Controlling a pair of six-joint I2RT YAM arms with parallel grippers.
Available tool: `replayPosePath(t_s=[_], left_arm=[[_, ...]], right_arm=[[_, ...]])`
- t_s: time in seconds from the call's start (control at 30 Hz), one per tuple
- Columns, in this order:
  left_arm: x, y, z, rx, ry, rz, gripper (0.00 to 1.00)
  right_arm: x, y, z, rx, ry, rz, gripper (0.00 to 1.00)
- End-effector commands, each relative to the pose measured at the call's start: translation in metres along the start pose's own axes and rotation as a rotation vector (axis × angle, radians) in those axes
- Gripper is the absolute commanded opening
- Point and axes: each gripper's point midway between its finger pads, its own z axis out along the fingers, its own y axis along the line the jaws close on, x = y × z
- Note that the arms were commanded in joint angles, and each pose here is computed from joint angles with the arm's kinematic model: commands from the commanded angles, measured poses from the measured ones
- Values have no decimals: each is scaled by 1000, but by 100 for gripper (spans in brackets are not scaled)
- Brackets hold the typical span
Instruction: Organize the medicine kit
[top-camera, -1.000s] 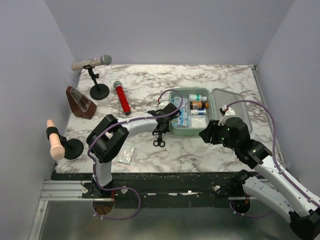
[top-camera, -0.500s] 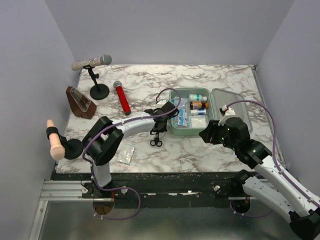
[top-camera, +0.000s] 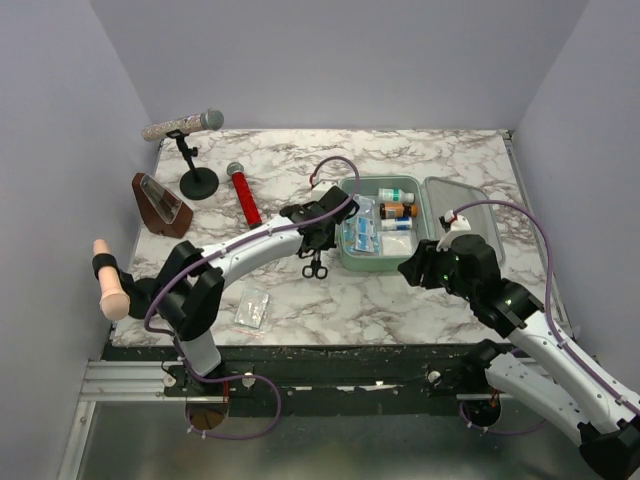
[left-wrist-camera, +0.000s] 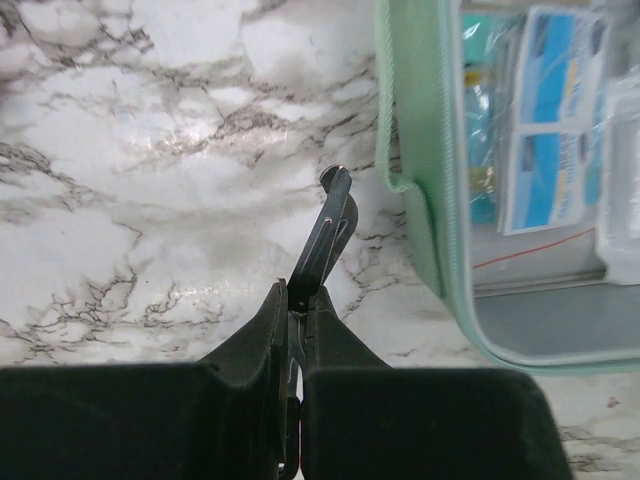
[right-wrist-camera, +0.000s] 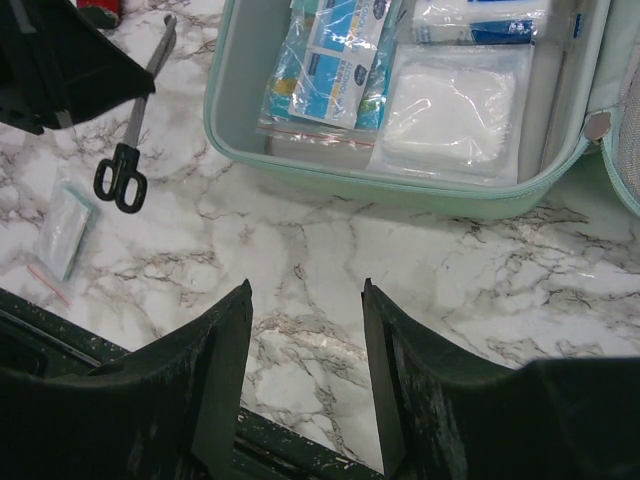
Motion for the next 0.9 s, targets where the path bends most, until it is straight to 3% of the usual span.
replayPosePath(t_s=[0.0, 0.2, 0.37, 0.63, 0.87], left_arm=[[-45, 3, -42, 7, -109, -17, 8], [-85, -13, -74, 80, -185, -50, 8], [-111, -44, -76, 156, -199, -74, 8], [-133, -103, -47, 254, -167, -89, 8], [-127, -142, -3, 308, -111, -115, 7]], right_arm=[[-4, 1, -4, -1, -17, -4, 57], [-8, 4, -7, -14, -33, 2, 57], [-6, 2, -8, -11, -34, 2, 57], [-8, -2, -14, 7, -46, -5, 57], [-6, -5, -18, 20, -46, -13, 57]])
